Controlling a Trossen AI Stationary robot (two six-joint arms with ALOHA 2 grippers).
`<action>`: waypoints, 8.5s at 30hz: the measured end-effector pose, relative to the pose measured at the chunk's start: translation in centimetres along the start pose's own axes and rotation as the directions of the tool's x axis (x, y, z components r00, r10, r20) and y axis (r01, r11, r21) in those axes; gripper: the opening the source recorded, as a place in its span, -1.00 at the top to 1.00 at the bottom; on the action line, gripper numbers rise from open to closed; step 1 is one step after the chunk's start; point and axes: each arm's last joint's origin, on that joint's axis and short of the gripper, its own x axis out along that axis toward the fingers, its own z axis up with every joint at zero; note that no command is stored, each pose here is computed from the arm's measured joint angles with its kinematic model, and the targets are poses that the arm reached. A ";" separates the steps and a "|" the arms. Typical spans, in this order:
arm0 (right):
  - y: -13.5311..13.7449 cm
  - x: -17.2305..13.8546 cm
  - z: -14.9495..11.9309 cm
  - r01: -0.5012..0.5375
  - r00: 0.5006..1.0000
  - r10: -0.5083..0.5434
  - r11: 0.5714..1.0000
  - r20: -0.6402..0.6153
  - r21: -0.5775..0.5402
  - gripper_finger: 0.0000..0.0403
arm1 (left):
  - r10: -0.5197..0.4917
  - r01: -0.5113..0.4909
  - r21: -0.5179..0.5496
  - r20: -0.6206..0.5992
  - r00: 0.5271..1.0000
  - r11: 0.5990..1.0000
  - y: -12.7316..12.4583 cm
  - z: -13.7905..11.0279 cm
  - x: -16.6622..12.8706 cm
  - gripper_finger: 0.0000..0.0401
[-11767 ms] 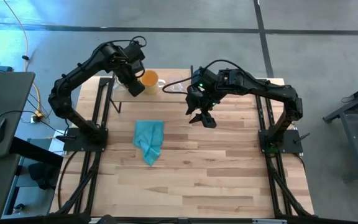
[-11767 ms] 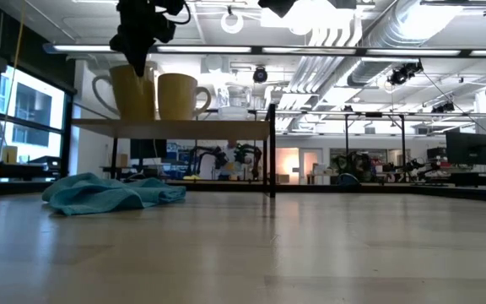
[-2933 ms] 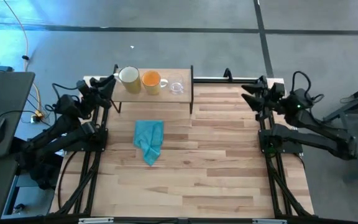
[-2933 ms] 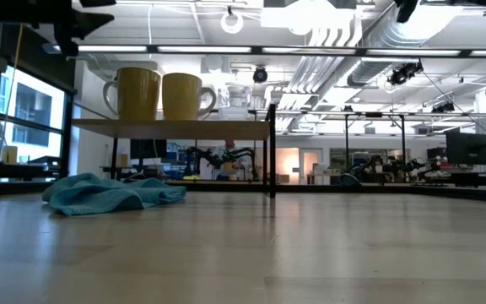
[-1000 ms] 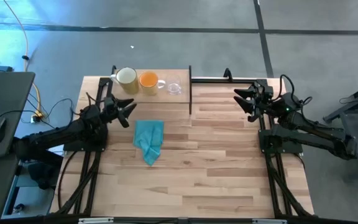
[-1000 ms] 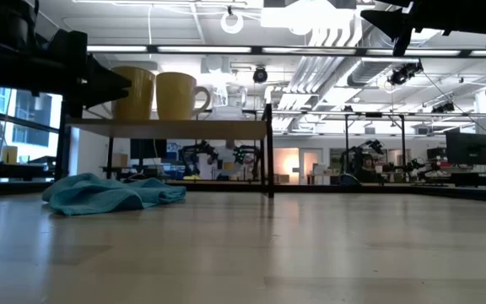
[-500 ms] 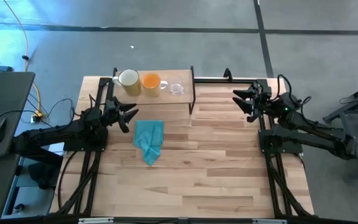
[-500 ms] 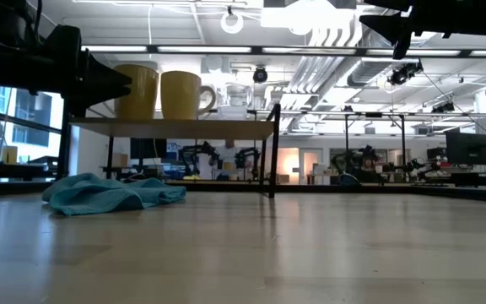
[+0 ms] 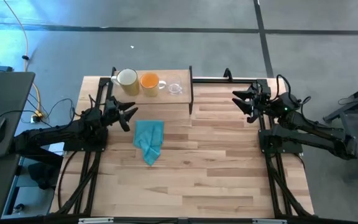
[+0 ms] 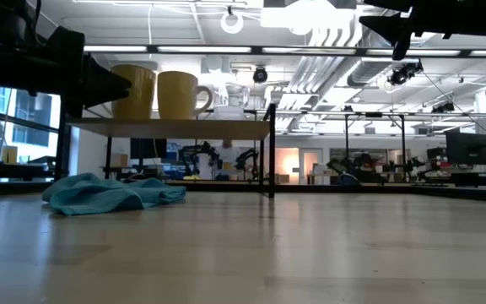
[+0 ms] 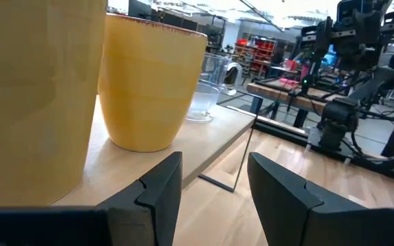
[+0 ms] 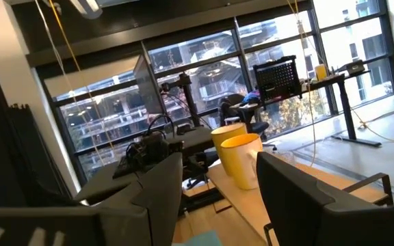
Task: Stack small to large cups/mugs on shelf
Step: Return to Home Position
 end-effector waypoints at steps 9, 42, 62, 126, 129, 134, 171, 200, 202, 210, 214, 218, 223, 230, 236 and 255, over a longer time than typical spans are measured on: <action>0.0 0.0 -0.1 0.005 1.000 -0.005 1.000 -0.013 0.003 0.10 | -0.007 0.007 -0.002 0.024 1.000 1.000 -0.2 0.9 0.0 0.23; -0.2 0.0 -0.1 0.048 0.999 -0.048 0.999 -0.006 0.004 0.10 | -0.423 0.390 -0.203 -0.156 0.893 0.898 -2.2 -1.1 -0.6 0.23; -0.4 0.0 -0.5 0.097 0.995 -0.097 0.995 -0.030 -0.008 0.10 | -0.223 0.222 -0.026 -0.191 0.956 0.975 -4.2 -2.4 -1.6 0.23; -1.0 0.8 -1.2 0.132 0.989 -0.130 0.991 -0.077 0.020 0.10 | -0.453 0.453 0.097 -0.020 0.891 0.886 -3.4 0.4 -3.0 0.23; -1.0 0.9 -1.2 0.132 0.988 -0.130 0.991 -0.077 0.018 0.10 | -0.457 0.462 0.097 -0.066 0.887 0.882 -3.3 0.0 -3.0 0.23; -1.0 0.9 -1.3 0.133 0.988 -0.131 0.991 -0.077 0.024 0.10 | -0.490 0.499 0.080 -0.112 0.865 0.863 -3.4 -0.4 -3.0 0.23; 3.4 1.7 -3.3 -0.186 0.971 0.143 0.954 -0.191 -0.234 0.10 | -0.502 0.512 0.077 -0.117 0.857 0.855 -3.4 -0.4 -3.1 0.23; 4.0 -7.3 2.4 -0.054 0.956 0.184 0.877 0.230 -0.478 0.10 | -0.497 0.501 0.008 -0.116 0.860 0.866 -3.4 -0.4 -3.1 0.23; 4.0 -7.2 2.0 -0.063 0.964 0.179 0.872 0.196 -0.486 0.10 | -0.490 0.494 0.009 -0.113 0.864 0.869 -3.4 -0.4 -3.0 0.23; 4.0 -7.1 1.6 -0.109 0.966 0.213 0.849 0.146 -0.517 0.10 | -0.496 0.500 0.008 -0.113 0.861 0.866 -3.4 -0.4 -3.1 0.23; 3.8 -6.6 -0.1 -0.134 0.962 0.232 0.862 0.146 -0.488 0.10 | -0.496 0.500 0.008 -0.113 0.861 0.866 -3.4 -0.4 -3.1 0.23; 3.4 -6.1 -2.7 -0.124 0.942 0.249 0.882 0.227 -0.454 0.10 | -0.494 0.498 0.008 -0.113 0.862 0.867 -3.4 -0.4 -3.1 0.23; 2.9 -6.2 -4.5 -0.104 0.908 0.257 0.903 0.330 -0.416 0.10 | -0.494 0.497 -0.002 -0.113 0.862 0.868 -3.4 -0.4 -3.1 0.23; 2.8 -6.2 -5.3 -0.124 0.911 0.255 0.919 0.325 -0.373 0.10 | -0.494 0.497 -0.001 -0.114 0.862 0.868 -3.4 -0.4 -3.1 0.23; 2.6 -5.9 -6.0 -0.152 0.938 0.241 0.932 0.248 -0.329 0.10 | -0.494 0.497 0.000 -0.114 0.862 0.868 -3.4 -0.4 -3.1 0.23; 2.4 -5.7 -9.5 -0.330 0.940 0.316 0.939 -0.131 -0.097 0.10 | -0.494 0.497 0.001 -0.114 0.862 0.868 -3.4 -0.4 -3.1 0.23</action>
